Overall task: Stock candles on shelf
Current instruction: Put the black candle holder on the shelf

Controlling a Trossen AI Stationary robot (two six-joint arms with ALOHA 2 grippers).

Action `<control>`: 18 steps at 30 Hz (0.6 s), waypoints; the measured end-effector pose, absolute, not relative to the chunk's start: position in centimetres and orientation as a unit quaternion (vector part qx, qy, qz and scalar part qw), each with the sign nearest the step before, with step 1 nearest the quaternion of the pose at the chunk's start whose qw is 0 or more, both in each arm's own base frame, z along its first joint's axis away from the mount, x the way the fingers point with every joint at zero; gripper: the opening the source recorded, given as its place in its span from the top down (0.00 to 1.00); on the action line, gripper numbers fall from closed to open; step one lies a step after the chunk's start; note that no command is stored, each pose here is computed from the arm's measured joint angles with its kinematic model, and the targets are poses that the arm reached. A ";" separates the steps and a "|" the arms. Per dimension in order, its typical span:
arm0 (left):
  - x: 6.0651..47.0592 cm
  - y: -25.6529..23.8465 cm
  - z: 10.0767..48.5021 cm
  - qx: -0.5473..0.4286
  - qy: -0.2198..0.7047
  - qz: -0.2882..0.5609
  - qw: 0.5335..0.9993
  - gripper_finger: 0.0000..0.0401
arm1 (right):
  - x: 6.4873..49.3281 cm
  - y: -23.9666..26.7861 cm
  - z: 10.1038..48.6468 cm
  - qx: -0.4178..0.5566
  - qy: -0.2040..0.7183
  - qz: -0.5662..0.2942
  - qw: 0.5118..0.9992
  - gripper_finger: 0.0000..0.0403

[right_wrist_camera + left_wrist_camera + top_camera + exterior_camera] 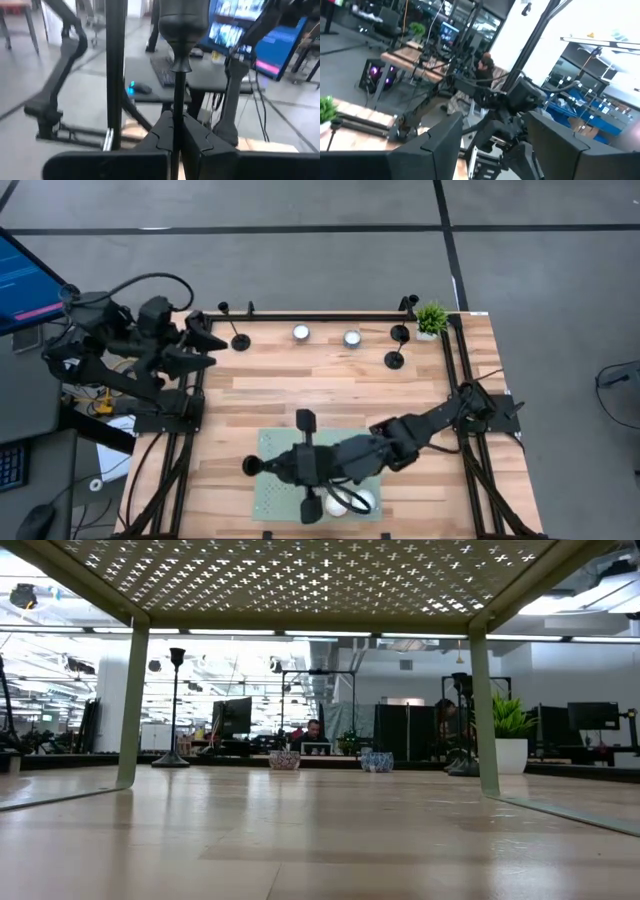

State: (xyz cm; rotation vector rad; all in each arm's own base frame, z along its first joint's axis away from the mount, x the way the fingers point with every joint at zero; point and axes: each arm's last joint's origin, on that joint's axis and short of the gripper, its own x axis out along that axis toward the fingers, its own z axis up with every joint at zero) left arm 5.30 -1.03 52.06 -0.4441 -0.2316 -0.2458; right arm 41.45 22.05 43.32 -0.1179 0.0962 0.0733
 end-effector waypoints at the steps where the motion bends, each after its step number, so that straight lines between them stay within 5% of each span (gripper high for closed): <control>1: 5.4 -1.0 52.1 -0.218 -0.117 -0.122 0.961 0.45 | 41.4 22.4 43.2 -0.058 0.035 0.039 0.997 1.00; 5: 5.3 -1.0 52.4 -0.217 -0.131 -0.124 0.959 0.45 | 40.0 22.6 43.6 -0.090 0.008 0.014 0.996 1.00; 11: 5.2 -1.0 52.6 -0.218 -0.143 -0.126 0.957 0.45 | 32.1 18.4 48.9 -0.098 -0.022 -0.002 0.995 1.00; 18: 5.2 -1.0 52.6 -0.218 -0.143 -0.126 0.957 0.45 | 25.9 14.1 45.0 0.011 -0.125 -0.008 0.992 1.00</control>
